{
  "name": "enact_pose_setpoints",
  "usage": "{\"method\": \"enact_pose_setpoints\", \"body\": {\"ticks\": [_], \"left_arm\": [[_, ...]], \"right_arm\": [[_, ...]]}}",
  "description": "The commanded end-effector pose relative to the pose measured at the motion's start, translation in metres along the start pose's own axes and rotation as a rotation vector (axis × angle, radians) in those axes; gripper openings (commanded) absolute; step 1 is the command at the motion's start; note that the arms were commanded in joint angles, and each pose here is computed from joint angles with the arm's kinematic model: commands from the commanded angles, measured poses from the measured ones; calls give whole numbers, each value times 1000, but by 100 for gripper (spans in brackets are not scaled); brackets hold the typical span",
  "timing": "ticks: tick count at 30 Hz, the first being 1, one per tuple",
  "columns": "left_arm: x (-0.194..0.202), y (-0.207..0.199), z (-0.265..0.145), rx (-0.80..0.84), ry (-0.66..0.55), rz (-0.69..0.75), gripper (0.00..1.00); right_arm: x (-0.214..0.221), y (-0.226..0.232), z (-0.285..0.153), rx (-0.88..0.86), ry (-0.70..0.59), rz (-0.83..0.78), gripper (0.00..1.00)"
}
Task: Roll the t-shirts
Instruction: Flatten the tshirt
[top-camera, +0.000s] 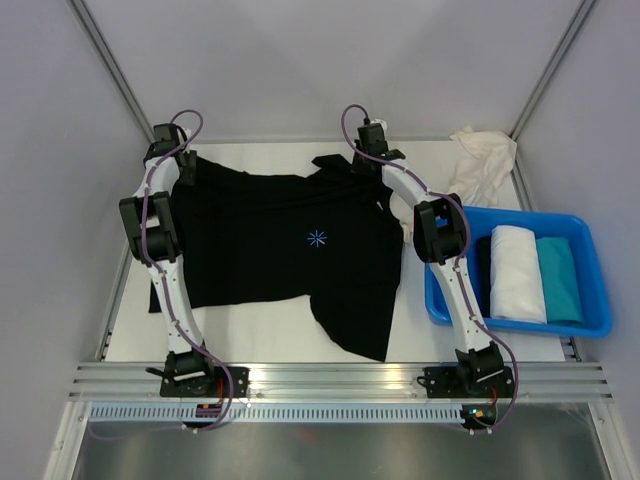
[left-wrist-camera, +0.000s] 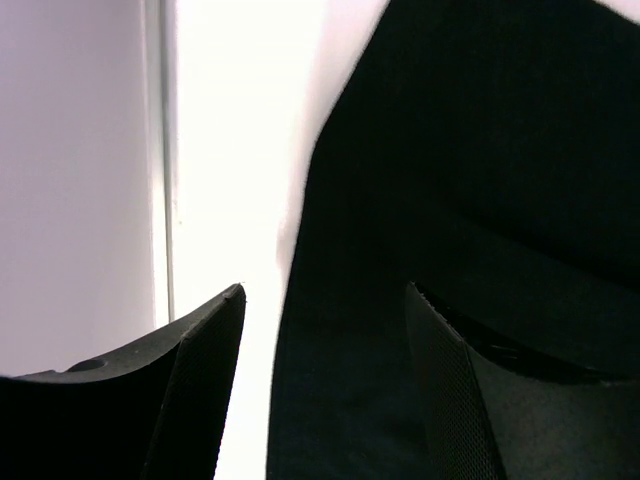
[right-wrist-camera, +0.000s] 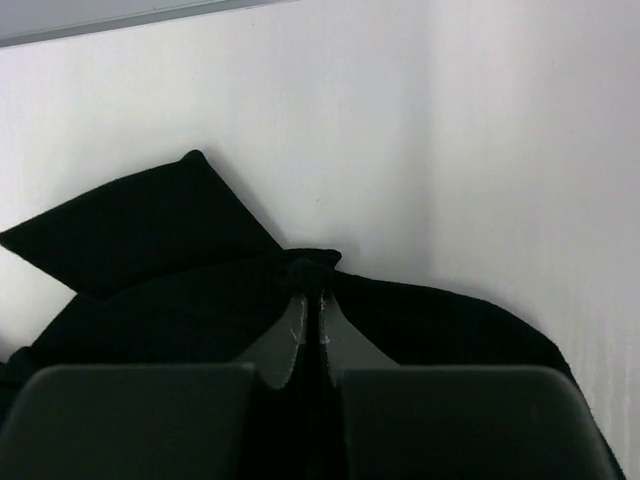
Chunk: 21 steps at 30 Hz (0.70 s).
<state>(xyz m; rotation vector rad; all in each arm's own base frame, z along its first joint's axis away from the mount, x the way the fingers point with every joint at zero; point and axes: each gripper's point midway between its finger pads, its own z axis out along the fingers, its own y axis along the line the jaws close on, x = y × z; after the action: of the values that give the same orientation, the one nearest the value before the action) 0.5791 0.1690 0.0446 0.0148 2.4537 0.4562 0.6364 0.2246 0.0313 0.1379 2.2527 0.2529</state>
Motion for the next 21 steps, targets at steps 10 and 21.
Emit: {"method": "enact_pose_setpoints", "body": {"ticks": [10, 21], "left_arm": [[13, -9, 18, 6, 48, -6, 70], [10, -7, 24, -2, 41, -6, 70]], "right_arm": [[-140, 33, -60, -221, -361, 367, 0], [-125, 3, -20, -179, -360, 551, 4]]}}
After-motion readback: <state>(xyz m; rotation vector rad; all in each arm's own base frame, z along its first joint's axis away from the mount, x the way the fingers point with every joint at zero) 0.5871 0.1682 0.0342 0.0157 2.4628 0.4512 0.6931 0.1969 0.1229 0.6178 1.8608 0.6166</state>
